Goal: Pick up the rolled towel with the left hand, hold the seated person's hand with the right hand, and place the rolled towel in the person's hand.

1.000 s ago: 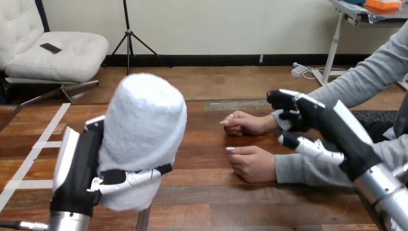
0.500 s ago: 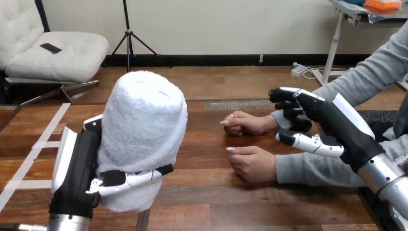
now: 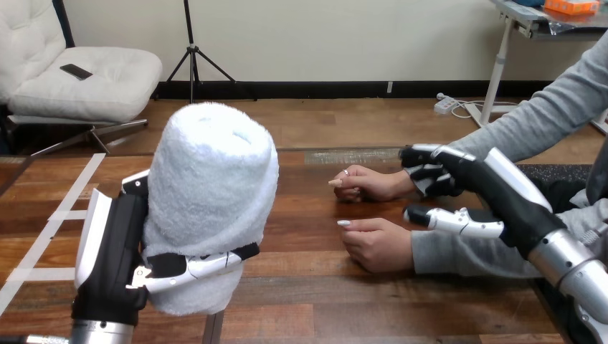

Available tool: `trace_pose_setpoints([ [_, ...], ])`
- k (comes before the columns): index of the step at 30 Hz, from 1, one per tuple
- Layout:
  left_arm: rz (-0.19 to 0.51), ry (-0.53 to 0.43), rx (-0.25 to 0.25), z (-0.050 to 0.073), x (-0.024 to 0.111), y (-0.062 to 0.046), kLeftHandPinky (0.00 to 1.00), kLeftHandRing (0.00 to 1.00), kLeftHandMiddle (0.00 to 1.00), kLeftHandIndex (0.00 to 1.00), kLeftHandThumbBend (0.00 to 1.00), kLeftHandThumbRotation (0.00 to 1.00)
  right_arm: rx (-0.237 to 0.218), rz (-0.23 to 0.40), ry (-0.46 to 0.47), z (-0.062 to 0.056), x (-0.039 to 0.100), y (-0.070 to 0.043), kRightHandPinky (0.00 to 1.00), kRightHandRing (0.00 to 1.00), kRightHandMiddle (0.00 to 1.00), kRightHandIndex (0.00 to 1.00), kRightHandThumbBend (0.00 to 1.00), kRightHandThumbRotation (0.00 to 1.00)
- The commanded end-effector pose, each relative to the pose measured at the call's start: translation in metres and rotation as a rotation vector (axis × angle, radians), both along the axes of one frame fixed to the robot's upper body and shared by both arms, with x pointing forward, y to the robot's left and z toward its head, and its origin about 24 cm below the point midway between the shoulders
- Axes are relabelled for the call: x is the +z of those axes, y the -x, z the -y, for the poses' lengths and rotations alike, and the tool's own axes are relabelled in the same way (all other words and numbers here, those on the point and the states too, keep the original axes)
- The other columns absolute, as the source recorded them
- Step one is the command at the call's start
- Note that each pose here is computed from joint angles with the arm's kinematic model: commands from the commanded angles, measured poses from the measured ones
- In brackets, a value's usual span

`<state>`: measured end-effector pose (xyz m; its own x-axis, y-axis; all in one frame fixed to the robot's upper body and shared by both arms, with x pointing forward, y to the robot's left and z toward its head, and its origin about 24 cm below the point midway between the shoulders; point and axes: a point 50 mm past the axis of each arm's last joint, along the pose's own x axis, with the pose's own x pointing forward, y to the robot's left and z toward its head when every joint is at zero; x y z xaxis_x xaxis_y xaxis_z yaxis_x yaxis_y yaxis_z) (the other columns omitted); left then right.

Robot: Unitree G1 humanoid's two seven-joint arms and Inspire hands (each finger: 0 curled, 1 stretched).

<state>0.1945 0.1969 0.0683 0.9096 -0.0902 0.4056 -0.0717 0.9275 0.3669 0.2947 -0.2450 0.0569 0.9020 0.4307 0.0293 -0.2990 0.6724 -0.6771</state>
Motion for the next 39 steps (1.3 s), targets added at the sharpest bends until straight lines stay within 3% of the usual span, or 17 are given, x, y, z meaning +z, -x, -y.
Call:
trace_pose_setpoints([
  [1, 0.151, 0.028, -0.022, 0.000, 0.028, -0.004, 0.25, 0.30, 0.37, 0.38, 0.59, 0.00, 0.003, 0.097, 0.045, 0.000, 0.031, -0.021, 0.69, 0.80, 0.84, 0.84, 0.82, 0.61],
  [13, 0.169, 0.030, -0.036, 0.000, 0.031, -0.003, 0.25, 0.30, 0.37, 0.38, 0.59, 0.00, -0.012, 0.024, 0.130, 0.005, 0.029, -0.030, 0.72, 0.84, 0.88, 0.86, 0.87, 0.60],
  [39, 0.158, 0.039, -0.046, 0.000, 0.030, -0.004, 0.25, 0.30, 0.36, 0.38, 0.59, 0.00, -0.018, -0.037, 0.295, 0.008, 0.025, -0.042, 0.74, 0.85, 0.87, 0.86, 0.95, 0.62],
])
